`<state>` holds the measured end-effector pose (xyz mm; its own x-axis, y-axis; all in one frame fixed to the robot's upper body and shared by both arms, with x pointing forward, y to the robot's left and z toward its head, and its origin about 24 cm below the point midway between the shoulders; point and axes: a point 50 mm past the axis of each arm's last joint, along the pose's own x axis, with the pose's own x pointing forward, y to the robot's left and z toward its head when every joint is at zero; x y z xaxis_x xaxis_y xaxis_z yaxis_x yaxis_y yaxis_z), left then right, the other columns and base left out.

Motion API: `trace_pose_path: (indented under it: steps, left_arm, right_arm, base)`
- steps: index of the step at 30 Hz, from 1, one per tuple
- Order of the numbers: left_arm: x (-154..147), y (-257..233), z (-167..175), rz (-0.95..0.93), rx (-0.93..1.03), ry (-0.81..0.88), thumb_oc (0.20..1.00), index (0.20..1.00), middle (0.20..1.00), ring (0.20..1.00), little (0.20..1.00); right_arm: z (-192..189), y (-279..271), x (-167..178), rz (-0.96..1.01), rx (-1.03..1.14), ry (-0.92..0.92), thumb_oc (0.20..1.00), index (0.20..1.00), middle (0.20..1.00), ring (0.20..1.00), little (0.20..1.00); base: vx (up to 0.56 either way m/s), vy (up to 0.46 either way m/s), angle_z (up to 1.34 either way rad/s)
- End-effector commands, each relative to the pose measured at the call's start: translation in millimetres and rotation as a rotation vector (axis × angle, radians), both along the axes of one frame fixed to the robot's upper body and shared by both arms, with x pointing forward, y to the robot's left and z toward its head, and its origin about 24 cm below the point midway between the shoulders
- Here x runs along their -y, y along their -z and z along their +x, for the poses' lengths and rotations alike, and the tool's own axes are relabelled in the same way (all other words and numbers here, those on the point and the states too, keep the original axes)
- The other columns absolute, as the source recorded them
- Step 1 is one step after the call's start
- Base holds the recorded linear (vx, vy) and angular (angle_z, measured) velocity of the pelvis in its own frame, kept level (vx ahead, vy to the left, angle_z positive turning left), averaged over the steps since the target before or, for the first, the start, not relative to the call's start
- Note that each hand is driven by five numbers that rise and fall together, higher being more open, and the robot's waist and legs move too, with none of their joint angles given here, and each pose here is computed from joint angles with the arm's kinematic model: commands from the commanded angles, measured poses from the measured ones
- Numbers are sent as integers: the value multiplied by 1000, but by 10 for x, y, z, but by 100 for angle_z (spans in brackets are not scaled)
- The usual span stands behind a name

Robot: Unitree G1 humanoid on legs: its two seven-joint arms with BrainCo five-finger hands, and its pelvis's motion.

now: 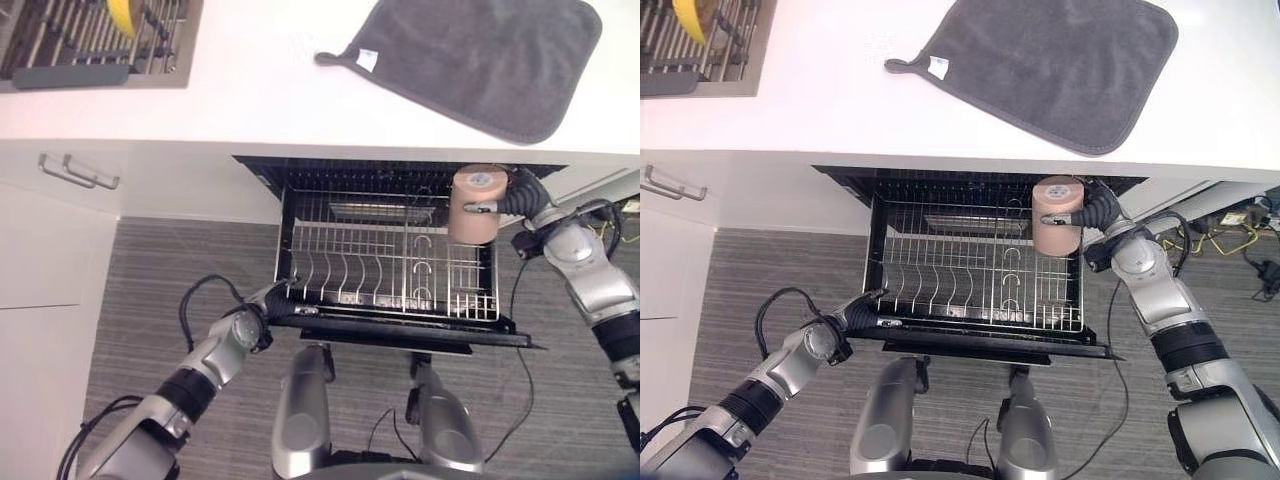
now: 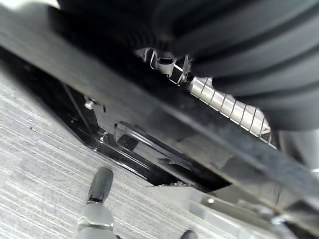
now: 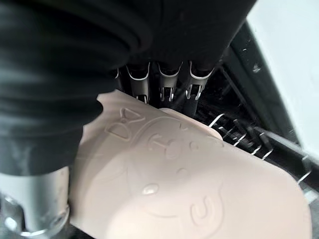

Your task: Place the dishes in the dishwasher.

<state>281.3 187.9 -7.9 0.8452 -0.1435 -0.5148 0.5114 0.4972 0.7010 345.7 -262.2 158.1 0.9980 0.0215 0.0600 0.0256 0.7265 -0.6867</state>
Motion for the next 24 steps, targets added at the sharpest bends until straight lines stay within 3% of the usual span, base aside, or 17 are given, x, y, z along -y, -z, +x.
trace_pose_path:
  steps: [1, 24]
  left_arm:
    - [-281, 430, -471, 77, -203, -44, 1000, 1000, 1000, 1000, 1000]
    - [-38, 253, -234, -34, -106, -16, 1000, 1000, 1000, 1000, 1000]
  right_arm:
    - [64, -289, 87, 10, 81, 12, 200, 200, 200, 200, 200]
    - [301, 146, 398, 97, -199, 230, 200, 200, 200, 200, 200]
  base:
    - [-39, -3, 2]
    - [-12, 8, 3]
